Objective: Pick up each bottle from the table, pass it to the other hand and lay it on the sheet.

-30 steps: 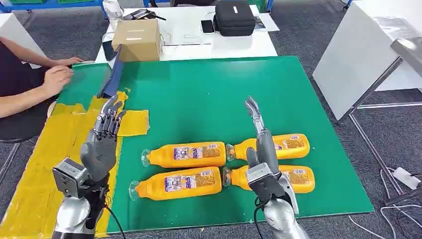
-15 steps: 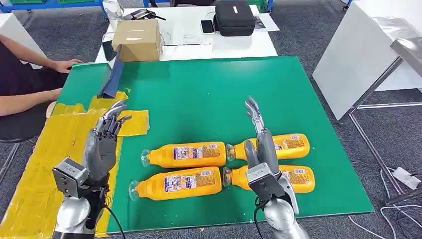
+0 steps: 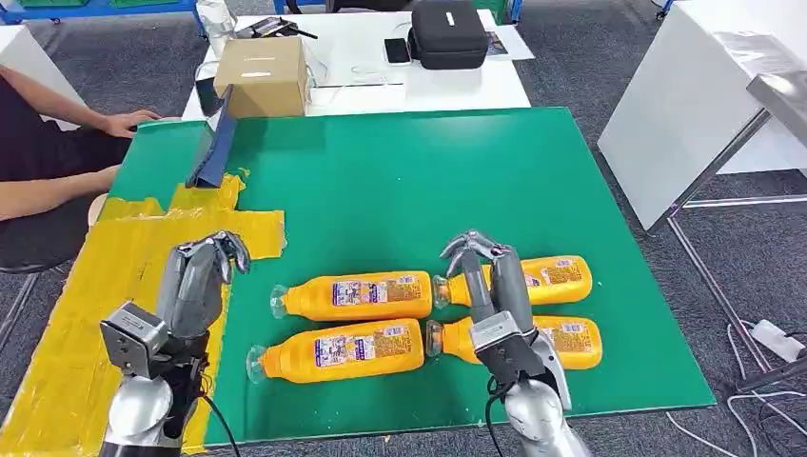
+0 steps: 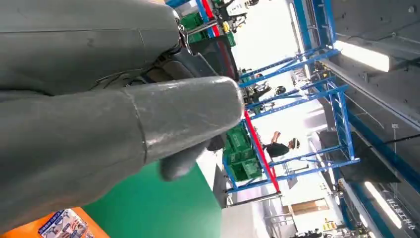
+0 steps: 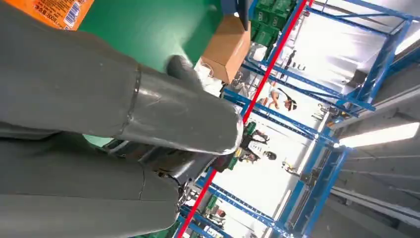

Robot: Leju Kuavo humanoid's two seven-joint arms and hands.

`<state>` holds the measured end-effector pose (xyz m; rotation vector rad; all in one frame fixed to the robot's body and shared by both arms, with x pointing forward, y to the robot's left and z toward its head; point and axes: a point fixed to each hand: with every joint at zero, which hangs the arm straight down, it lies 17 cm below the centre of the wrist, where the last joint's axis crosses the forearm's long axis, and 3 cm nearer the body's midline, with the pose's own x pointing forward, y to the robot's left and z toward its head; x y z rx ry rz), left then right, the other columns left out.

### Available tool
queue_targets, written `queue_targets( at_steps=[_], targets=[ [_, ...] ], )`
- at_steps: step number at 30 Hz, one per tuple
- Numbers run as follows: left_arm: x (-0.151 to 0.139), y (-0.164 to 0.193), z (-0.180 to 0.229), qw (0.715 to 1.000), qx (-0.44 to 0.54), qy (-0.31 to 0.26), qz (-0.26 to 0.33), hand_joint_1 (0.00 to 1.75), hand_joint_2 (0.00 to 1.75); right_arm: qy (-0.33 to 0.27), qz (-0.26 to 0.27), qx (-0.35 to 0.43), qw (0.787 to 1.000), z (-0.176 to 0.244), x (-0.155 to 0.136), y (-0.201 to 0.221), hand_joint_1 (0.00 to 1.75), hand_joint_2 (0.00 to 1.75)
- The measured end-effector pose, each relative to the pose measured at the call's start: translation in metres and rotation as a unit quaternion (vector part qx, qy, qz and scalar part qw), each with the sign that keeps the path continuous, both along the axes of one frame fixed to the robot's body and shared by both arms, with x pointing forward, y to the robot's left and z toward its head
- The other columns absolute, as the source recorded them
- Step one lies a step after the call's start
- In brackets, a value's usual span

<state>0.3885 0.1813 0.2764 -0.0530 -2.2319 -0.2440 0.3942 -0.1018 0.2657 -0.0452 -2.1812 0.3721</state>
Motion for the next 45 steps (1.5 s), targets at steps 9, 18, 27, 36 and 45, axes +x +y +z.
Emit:
queue_targets(
  at_steps=[9,18,27,36,45],
  targets=[
    [-0.023,0.012,-0.003,0.996,-0.086,-0.017,-0.033,0.00,0.00,-0.033,0.011,0.074,0.997,0.007,-0.019,-0.020,0.00,0.00],
    [-0.066,0.051,-0.051,0.988,-0.154,0.009,-0.023,0.00,0.00,-0.005,-0.016,0.055,0.998,-0.033,-0.032,-0.060,0.00,1.75],
    [-0.068,0.060,-0.064,0.987,-0.161,0.025,0.000,0.00,0.00,0.067,-0.006,0.009,0.998,-0.073,-0.019,-0.044,0.00,1.75],
    [-0.064,0.059,-0.068,0.987,-0.158,0.034,0.002,0.00,0.00,0.072,0.029,-0.181,0.980,-0.110,-0.009,0.040,0.00,1.75],
    [-0.060,0.060,-0.072,0.986,-0.161,0.040,0.007,0.00,0.00,0.067,0.111,-0.242,0.962,-0.135,-0.040,0.106,0.00,1.75]
  ],
)
